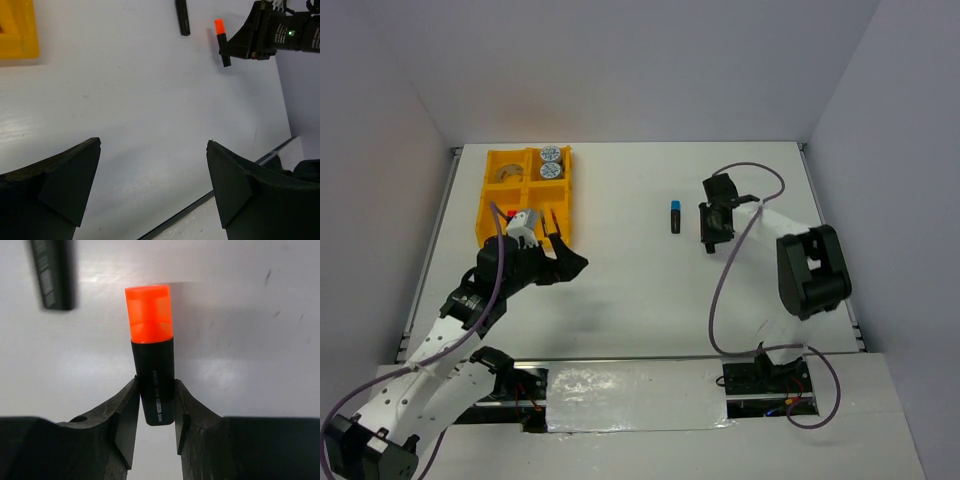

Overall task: Sort the stationery into containers
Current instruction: Pick up the pen from the center of the board, then place the pen in the storage box.

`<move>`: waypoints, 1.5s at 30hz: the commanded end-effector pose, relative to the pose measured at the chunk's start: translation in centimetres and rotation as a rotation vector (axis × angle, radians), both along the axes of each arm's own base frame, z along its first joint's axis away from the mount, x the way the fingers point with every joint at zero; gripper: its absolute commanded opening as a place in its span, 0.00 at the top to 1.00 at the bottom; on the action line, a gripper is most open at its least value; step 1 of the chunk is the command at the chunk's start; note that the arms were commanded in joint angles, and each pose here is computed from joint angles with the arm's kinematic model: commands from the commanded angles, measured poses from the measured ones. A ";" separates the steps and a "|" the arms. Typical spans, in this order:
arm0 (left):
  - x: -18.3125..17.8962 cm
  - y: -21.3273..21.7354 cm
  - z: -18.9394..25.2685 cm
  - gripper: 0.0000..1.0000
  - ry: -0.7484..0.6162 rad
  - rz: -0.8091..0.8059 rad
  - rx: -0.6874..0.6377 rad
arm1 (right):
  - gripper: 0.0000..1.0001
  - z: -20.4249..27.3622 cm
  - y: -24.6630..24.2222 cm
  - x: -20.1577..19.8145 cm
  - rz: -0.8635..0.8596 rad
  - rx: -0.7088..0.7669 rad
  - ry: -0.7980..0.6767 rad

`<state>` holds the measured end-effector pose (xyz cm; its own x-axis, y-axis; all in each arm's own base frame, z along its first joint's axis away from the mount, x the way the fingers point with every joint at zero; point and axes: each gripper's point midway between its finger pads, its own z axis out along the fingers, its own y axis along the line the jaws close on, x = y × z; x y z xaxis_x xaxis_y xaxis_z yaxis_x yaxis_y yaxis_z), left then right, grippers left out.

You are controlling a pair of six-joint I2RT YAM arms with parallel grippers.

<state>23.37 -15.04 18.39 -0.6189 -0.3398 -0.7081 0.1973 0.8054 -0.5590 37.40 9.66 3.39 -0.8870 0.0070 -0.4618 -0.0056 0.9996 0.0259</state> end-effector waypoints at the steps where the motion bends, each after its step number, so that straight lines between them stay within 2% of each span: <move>1: 2.0 -3.9 5.6 0.01 -0.172 -0.082 -0.251 | 1.00 5.0 4.1 -0.8 0.046 0.091 -0.198; 2: 2.4 -4.4 6.1 0.01 -0.183 -0.087 -0.276 | 1.00 7.2 5.1 -1.2 0.041 0.133 -0.266; 4: 3.4 -5.6 6.3 0.01 -0.166 -0.096 -0.324 | 1.00 7.5 7.0 -3.6 0.091 0.177 -0.285; 8: 4.9 -8.0 7.6 0.02 -0.161 -0.139 -0.388 | 1.00 11.9 14.0 -8.6 0.253 0.373 -0.368; 11: 5.3 -9.6 7.8 0.04 -0.141 -0.162 -0.416 | 1.00 14.4 16.9 -10.9 0.318 0.446 -0.406; 22: 5.7 -12.2 5.6 0.15 -0.065 -0.177 -0.392 | 1.00 18.2 22.1 -13.6 0.433 0.517 -0.431; 26: 5.7 -12.4 5.0 0.32 -0.046 -0.188 -0.387 | 1.00 19.5 22.6 -13.9 0.443 0.538 -0.457; 27: 5.7 -12.5 5.1 0.42 -0.049 -0.195 -0.396 | 1.00 19.4 22.6 -13.8 0.442 0.531 -0.455; 28: 5.6 -12.6 5.2 0.48 -0.049 -0.201 -0.404 | 1.00 19.7 22.8 -13.8 0.445 0.532 -0.458; 29: 5.4 -12.8 4.9 0.61 -0.040 -0.213 -0.410 | 1.00 19.7 22.9 -13.8 0.448 0.532 -0.455; 31: 5.4 -13.0 5.3 0.78 -0.054 -0.227 -0.415 | 1.00 19.5 23.3 -13.7 0.459 0.541 -0.453; 32: 5.8 -13.0 5.5 0.92 -0.068 -0.226 -0.398 | 0.96 19.5 23.7 -14.1 0.482 0.561 -0.443; 33: 6.0 -12.9 5.5 1.00 -0.070 -0.219 -0.382 | 0.86 19.4 24.0 -14.2 0.502 0.576 -0.452; 34: 6.1 -12.6 4.6 1.00 -0.042 -0.203 -0.339 | 0.71 19.5 24.2 -14.4 0.521 0.592 -0.457; 35: 7.0 -12.1 5.4 1.00 -0.090 -0.198 -0.283 | 0.35 19.4 24.7 -15.3 0.577 0.627 -0.438; 37: 8.9 -9.9 5.1 1.00 -0.111 -0.111 -0.173 | 0.12 18.8 23.9 -15.6 0.596 0.632 -0.430; 38: 10.3 -7.3 4.3 1.00 -0.085 -0.044 -0.072 | 0.08 18.5 22.8 -14.9 0.562 0.618 -0.434; 39: 11.9 -4.7 3.8 1.00 -0.075 0.055 -0.005 | 0.07 19.2 21.5 -14.5 0.526 0.614 -0.470; 40: 12.6 -2.6 2.9 1.00 -0.039 0.113 0.049 | 0.07 17.8 20.4 -14.6 0.504 0.592 -0.455; 44: 17.7 10.5 1.8 1.00 0.066 0.492 0.302 | 0.05 17.5 16.3 -13.8 0.424 0.614 -0.492; 45: 17.2 13.1 0.8 1.00 0.140 0.560 0.391 | 0.05 17.6 15.4 -14.0 0.431 0.627 -0.503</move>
<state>40.80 -11.10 22.21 -0.4744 -0.4709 -0.7438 -0.0666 0.8617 -0.5031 23.54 26.02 19.01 -0.6135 0.0511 -0.7881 -0.4895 0.7585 0.4302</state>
